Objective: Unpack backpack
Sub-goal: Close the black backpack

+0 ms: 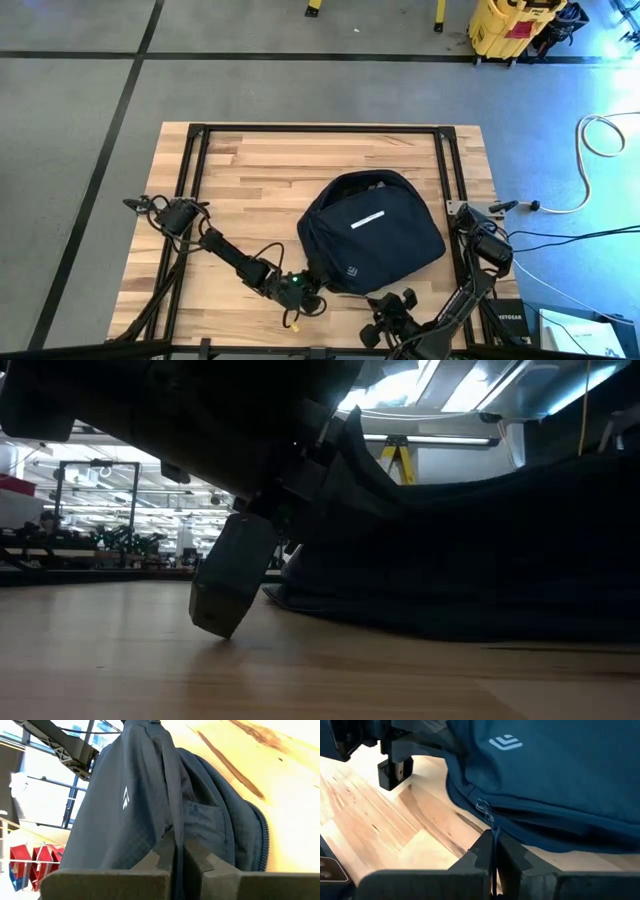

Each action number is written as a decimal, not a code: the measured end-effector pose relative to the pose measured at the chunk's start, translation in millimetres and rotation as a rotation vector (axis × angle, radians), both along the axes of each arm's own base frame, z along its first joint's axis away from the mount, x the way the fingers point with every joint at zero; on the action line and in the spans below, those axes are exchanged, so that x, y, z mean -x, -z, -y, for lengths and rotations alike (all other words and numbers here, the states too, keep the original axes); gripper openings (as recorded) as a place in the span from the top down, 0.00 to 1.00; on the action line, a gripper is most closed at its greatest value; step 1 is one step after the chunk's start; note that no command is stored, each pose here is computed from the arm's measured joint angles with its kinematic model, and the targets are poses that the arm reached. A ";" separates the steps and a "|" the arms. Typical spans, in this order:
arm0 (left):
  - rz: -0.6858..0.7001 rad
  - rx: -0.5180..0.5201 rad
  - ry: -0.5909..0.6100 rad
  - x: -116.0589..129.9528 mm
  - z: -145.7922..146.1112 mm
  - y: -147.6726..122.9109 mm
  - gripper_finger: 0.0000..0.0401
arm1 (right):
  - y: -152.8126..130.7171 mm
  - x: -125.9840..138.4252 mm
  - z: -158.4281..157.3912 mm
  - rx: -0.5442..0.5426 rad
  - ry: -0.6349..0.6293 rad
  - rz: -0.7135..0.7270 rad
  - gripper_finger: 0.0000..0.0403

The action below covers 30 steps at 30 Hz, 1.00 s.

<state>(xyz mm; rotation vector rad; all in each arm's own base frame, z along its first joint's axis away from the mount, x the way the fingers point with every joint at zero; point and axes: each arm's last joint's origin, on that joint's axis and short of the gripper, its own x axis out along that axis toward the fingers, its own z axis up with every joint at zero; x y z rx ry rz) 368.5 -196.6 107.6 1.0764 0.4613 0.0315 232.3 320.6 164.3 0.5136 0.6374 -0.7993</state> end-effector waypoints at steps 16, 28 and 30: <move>0.000 -0.002 -0.003 0.4 0.2 0.2 1.00 | 0.3 3.2 -0.6 -0.014 0.014 -0.021 1.00; 0.018 0.123 0.164 6.8 37.0 -17.4 0.79 | 0.7 2.5 -2.2 -0.031 0.013 -0.009 1.00; 0.054 0.189 0.205 4.4 45.3 -29.1 0.71 | 0.8 1.9 -2.6 -0.034 0.011 -0.001 1.00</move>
